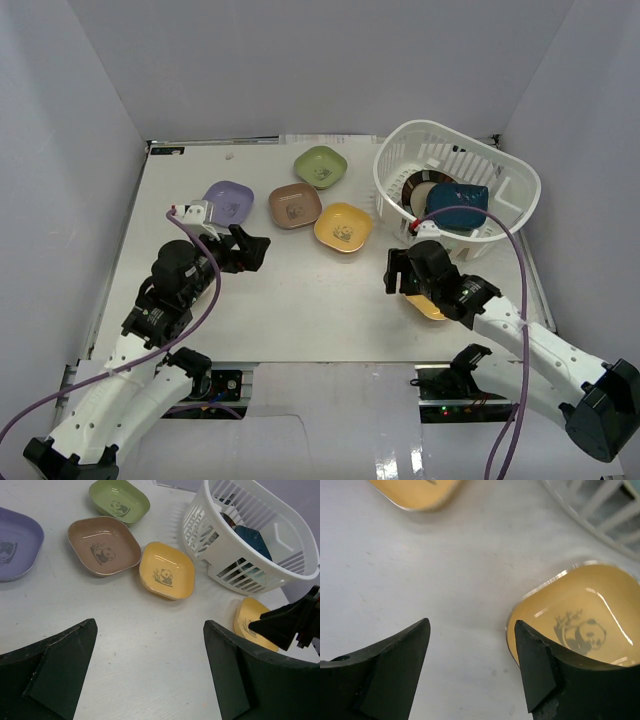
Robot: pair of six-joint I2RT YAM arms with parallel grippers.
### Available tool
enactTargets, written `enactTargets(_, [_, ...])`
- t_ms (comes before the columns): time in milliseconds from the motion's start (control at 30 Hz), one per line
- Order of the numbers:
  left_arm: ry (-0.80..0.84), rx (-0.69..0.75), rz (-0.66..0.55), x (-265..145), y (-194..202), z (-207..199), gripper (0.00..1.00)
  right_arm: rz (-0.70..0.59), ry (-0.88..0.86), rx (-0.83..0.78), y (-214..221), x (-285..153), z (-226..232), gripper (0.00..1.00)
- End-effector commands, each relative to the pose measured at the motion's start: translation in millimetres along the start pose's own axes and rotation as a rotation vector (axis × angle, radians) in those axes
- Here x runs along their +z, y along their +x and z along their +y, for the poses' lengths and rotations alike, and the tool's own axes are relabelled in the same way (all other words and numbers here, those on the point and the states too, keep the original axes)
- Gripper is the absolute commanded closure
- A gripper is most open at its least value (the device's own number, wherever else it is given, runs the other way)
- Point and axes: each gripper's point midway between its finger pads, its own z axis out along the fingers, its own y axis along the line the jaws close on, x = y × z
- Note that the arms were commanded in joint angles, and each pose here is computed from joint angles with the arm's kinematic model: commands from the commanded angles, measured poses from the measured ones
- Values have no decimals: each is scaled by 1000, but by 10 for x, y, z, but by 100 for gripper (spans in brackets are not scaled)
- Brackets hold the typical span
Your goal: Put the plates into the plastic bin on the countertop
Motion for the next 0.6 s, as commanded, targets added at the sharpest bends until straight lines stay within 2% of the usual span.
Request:
enactTargets(0, [20, -3, 9, -4, 26, -40, 2, 44, 152, 43, 253, -60, -303, 24])
enactTargets(400, [58, 9, 23, -25, 54, -104, 2, 246, 205, -25, 861, 217, -409, 25])
enactTargets(533, [57, 7, 24, -24, 60, -100, 2, 241, 208, -36, 875, 249, -389, 45])
enactTargets(567, [62, 7, 25, -27, 57, -110, 2, 236, 198, -42, 867, 245, -347, 57])
